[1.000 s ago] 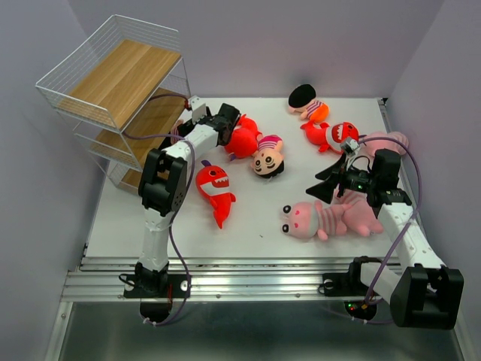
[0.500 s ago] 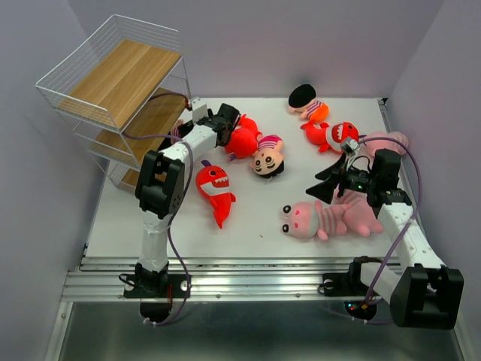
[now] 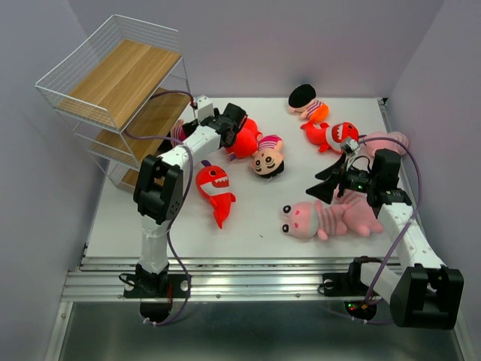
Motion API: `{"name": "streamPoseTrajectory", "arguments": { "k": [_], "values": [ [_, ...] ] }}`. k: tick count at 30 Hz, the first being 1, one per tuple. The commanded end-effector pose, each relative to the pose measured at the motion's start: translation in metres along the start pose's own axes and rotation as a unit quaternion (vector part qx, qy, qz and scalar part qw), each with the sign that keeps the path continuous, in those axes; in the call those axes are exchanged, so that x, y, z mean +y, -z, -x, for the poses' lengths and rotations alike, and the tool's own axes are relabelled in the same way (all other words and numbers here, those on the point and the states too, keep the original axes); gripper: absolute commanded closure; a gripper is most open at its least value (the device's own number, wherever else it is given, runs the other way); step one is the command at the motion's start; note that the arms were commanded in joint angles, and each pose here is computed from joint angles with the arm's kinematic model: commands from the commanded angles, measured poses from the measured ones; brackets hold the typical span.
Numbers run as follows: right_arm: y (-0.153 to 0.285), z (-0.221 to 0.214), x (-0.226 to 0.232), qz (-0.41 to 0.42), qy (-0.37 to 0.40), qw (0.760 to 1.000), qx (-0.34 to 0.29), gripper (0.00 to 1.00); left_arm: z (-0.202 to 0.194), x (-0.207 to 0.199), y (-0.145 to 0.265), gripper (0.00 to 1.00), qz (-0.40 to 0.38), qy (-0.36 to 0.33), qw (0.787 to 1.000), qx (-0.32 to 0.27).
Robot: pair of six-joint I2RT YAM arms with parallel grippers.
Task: Place and organize the stuffed toys onto the shelf
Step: Place the stuffed toy onto shelf
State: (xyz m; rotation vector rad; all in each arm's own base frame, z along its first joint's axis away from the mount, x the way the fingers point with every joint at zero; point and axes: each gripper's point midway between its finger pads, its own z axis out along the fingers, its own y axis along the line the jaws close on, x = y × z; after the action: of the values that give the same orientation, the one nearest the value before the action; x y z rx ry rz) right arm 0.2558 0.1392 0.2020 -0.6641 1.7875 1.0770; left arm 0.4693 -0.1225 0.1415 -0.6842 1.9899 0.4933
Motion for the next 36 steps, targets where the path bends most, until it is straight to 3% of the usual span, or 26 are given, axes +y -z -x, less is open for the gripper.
{"name": "streamPoseTrajectory", "arguments": {
  "k": [1, 10, 17, 22, 23, 27, 33, 36],
  "values": [
    [0.002, 0.018, 0.003, 0.007, 0.047, 0.999, -0.018, 0.0, 0.028, 0.006, 0.026, 0.01, -0.014, 0.013, 1.0, -0.018],
    [0.003, 0.016, 0.004, 0.009, 0.052, 0.998, -0.018, 0.0, 0.016, -0.015, 0.075, 0.01, -0.079, -0.009, 0.997, -0.01],
    [0.003, 0.008, -0.001, 0.004, 0.078, 0.997, -0.007, 0.0, 0.013, -0.041, 0.155, 0.01, -0.233, -0.043, 0.971, 0.024],
    [0.003, -0.005, -0.003, 0.03, 0.087, 0.995, 0.038, 0.0, 0.001, -0.048, 0.226, 0.01, -0.387, -0.069, 0.918, 0.053],
    [0.002, 0.002, -0.013, 0.025, 0.111, 0.992, 0.046, 0.0, 0.002, -0.04, 0.235, 0.01, -0.412, -0.072, 0.907, 0.051],
    [-0.002, 0.015, -0.035, 0.006, 0.087, 0.994, 0.067, 0.0, -0.013, -0.013, 0.27, 0.01, -0.488, -0.076, 0.866, 0.081],
    [-0.055, 0.038, -0.057, -0.052, 0.069, 0.989, 0.123, 0.0, -0.036, 0.037, 0.312, 0.01, -0.584, -0.053, 0.802, 0.117],
    [-0.09, 0.04, -0.062, -0.104, 0.063, 0.982, 0.143, 0.0, -0.042, 0.054, 0.323, 0.01, -0.603, -0.048, 0.787, 0.122]
  ]
}}
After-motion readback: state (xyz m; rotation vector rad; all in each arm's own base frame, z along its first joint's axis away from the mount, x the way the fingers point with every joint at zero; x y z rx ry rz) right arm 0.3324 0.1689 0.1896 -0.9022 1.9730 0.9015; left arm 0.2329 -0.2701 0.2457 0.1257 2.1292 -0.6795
